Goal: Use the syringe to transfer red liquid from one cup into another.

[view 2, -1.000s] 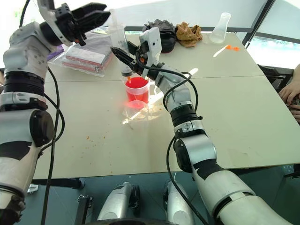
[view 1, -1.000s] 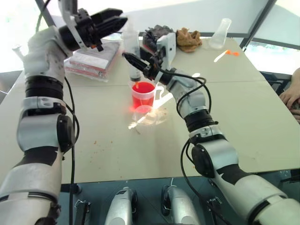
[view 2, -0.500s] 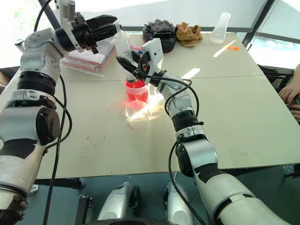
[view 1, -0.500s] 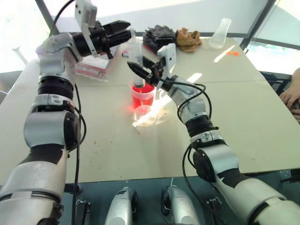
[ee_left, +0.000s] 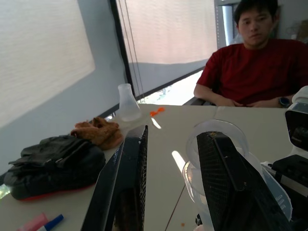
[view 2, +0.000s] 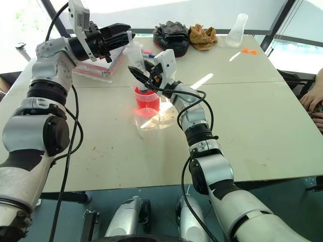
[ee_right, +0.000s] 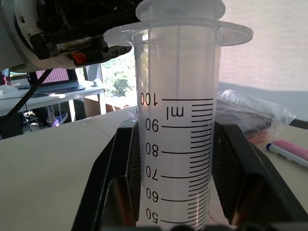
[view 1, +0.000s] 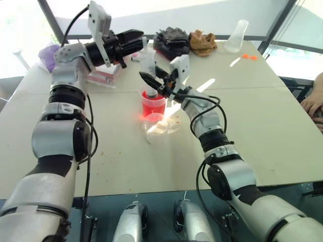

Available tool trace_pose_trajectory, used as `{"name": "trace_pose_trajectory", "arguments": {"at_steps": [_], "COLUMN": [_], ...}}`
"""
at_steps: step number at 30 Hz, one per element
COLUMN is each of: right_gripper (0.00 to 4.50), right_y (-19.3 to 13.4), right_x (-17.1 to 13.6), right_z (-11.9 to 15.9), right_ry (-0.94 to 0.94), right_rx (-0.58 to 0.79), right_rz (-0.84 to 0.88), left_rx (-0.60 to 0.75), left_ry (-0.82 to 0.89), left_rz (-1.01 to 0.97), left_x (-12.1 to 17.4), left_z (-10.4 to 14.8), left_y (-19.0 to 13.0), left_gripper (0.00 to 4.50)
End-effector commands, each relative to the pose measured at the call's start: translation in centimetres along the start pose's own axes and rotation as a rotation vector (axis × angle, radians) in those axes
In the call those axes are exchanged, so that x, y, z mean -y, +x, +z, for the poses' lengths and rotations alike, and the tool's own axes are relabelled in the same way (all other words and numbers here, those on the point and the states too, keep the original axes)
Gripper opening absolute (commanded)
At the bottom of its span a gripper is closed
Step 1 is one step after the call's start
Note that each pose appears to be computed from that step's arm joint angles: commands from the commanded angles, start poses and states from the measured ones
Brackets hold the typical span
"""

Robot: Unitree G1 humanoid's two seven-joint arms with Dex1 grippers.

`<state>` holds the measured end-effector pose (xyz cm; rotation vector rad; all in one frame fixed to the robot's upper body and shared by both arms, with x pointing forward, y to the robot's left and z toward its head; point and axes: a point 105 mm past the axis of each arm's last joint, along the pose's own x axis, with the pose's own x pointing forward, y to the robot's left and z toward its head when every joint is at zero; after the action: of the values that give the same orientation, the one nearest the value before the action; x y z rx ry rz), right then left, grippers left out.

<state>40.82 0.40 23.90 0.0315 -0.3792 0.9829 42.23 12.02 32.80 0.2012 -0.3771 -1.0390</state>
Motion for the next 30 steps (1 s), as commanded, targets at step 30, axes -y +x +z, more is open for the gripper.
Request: {"name": "trace_pose_trajectory", "arguments": {"at_steps": [30], "right_gripper": [1.43], "right_y": [1.4], "right_x": [-4.7], "right_z": [-2.1], "right_ry": [0.015], "right_rx": [-0.021], "right_rz": [0.134], "left_rx": [0.303], "left_ry": [-0.026], "left_rz": [0.105], "left_x": [-1.7], "left_z": [8.0], "left_y": [1.3], "left_gripper": [1.62]}}
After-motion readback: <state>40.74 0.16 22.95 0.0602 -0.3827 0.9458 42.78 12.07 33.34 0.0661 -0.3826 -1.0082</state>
